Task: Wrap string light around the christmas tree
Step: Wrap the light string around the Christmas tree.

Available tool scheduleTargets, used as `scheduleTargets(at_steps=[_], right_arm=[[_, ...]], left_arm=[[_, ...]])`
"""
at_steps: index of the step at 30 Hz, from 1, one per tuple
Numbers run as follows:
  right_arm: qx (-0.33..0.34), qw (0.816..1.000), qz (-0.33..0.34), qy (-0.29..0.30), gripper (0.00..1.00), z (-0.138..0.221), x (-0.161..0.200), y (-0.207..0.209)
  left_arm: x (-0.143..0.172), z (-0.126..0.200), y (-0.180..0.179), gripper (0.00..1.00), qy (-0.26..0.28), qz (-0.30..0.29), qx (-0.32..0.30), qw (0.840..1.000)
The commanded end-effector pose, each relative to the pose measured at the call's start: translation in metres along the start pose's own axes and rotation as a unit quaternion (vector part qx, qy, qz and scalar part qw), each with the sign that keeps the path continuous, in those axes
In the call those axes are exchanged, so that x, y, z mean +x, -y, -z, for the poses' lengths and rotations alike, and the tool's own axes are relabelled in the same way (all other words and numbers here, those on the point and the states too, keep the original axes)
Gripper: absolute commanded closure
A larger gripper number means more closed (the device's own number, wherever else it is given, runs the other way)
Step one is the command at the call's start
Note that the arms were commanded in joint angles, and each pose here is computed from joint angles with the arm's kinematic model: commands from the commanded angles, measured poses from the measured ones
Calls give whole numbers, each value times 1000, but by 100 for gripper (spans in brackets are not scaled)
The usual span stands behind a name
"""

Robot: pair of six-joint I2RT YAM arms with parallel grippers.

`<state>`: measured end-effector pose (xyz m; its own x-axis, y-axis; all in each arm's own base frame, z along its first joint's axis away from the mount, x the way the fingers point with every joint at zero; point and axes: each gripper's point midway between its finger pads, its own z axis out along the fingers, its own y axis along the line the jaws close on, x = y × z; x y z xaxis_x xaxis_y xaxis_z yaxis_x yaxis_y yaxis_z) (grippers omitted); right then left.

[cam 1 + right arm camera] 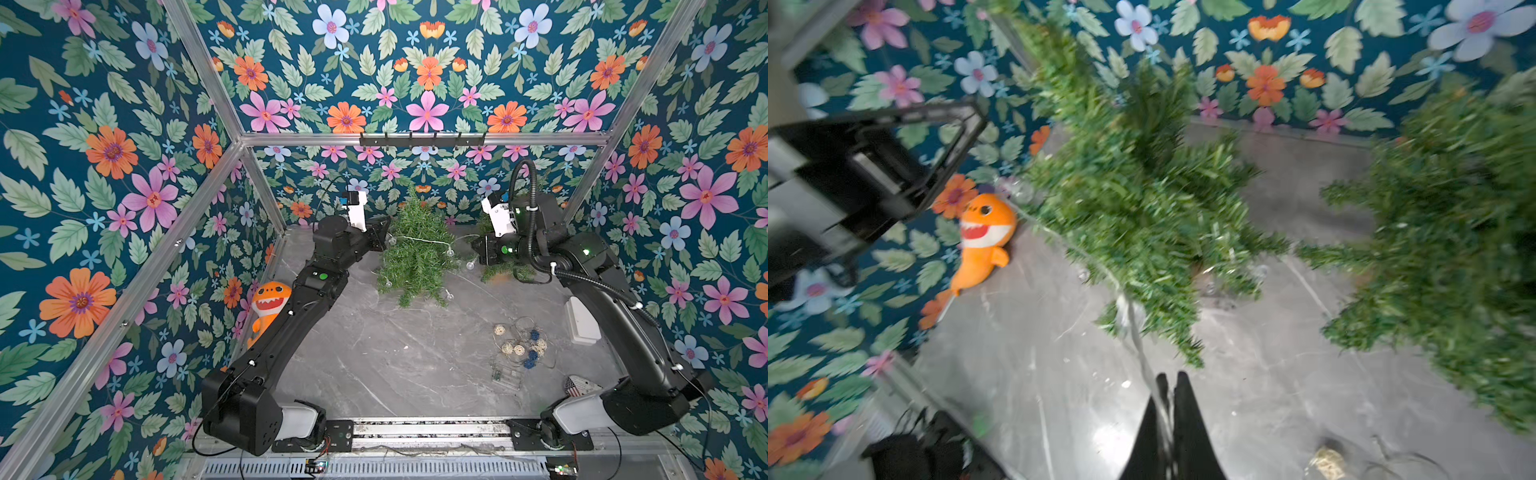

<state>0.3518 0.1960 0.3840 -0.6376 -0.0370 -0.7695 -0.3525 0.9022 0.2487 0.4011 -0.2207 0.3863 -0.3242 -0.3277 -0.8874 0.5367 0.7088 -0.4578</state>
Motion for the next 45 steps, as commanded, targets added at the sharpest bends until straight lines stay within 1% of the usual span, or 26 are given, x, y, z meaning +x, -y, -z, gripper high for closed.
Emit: scheduleTargets(at_steps=[1, 2, 4, 5, 7, 11, 12, 14, 17, 20, 23, 27, 32, 35, 37, 41, 43, 45], right_arm=[[44, 998, 11, 36, 100, -12, -28, 21], [41, 998, 14, 47, 100, -17, -37, 21], [35, 998, 15, 55, 100, -29, -49, 21], [28, 998, 17, 48, 100, -43, -51, 21], [27, 999, 25, 38, 100, -66, -53, 22], [41, 998, 41, 14, 100, -98, -50, 30], [38, 998, 43, 7, 100, -107, -47, 31], [21, 999, 39, -7, 100, -122, -43, 30], [-7, 999, 37, -32, 100, -141, -36, 23], [-14, 998, 39, -49, 100, -150, -29, 23], [-18, 998, 37, -45, 100, -148, -32, 25], [-18, 999, 40, -26, 100, -136, -51, 27], [-32, 998, 48, 7, 100, -120, -77, 18], [-46, 998, 44, 21, 100, -119, -84, 13], [-48, 998, 40, 14, 100, -129, -79, 14], [-52, 997, 28, -44, 100, -166, -40, 24], [-63, 996, 19, -63, 100, -172, -25, 23], [-80, 994, 15, -66, 93, -169, -18, 18]], left_arm=[[-5, -4, 6, 100, 6, -27, 10, 1000], [-2, -5, 5, 100, 0, -30, 7, 1000], [0, -4, 2, 93, -5, -33, -3, 999], [1, -3, 0, 88, -9, -37, -9, 999], [4, 1, -1, 82, -16, -47, -16, 999], [6, 13, -3, 64, -21, -62, -23, 998], [7, 15, -4, 58, -25, -63, -23, 997], [7, 18, -7, 50, -31, -61, -20, 997], [6, 21, -13, 44, -38, -56, -18, 998], [3, 23, -14, 41, -40, -60, -16, 997], [5, 23, -18, 40, -44, -66, -19, 997], [10, 23, -23, 39, -46, -74, -24, 996], [13, 22, -26, 38, -46, -78, -27, 996], [15, 22, -27, 37, -43, -82, -28, 995], [17, 22, -29, 36, -44, -82, -30, 995], [22, 23, -32, 35, -48, -84, -33, 995], [25, 24, -34, 35, -51, -85, -36, 994], [28, 25, -35, 35, -54, -87, -38, 994]])
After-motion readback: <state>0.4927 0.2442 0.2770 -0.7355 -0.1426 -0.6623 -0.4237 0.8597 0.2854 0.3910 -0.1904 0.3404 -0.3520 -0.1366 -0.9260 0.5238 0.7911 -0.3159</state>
